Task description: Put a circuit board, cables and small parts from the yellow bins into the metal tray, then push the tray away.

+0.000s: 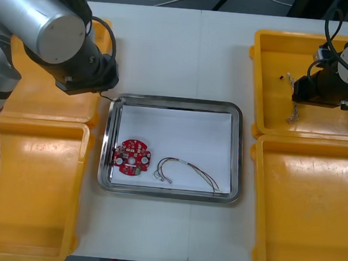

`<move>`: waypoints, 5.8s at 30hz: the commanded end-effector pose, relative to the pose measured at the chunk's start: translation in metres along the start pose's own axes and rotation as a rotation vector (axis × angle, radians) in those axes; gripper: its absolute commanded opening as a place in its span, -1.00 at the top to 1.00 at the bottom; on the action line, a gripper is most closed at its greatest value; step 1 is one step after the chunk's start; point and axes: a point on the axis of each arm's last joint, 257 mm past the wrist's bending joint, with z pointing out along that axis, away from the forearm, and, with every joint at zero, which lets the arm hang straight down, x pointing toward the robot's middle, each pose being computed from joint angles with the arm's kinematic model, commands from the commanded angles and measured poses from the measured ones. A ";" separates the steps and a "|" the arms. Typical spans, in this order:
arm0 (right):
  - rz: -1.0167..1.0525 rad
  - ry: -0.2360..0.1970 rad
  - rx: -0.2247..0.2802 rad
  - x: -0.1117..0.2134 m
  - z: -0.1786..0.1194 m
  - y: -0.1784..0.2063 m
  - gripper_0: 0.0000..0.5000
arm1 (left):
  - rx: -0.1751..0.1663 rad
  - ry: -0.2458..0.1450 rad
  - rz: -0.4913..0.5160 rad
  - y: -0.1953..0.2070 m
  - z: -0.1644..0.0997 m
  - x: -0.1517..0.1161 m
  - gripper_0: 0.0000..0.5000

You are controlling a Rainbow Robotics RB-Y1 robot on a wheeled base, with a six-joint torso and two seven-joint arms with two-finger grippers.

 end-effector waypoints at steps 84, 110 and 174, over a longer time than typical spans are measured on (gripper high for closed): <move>-0.213 -0.012 0.041 -0.010 -0.076 0.007 1.00 | 0.001 0.008 0.148 -0.064 0.079 0.055 1.00; -0.451 0.035 -0.040 0.013 -0.148 0.041 1.00 | 0.009 0.017 0.133 -0.063 0.066 0.051 -1.00; -1.332 -0.057 -0.201 0.124 -0.034 0.280 1.00 | -0.145 -0.048 -0.063 0.157 -0.041 -0.126 -1.00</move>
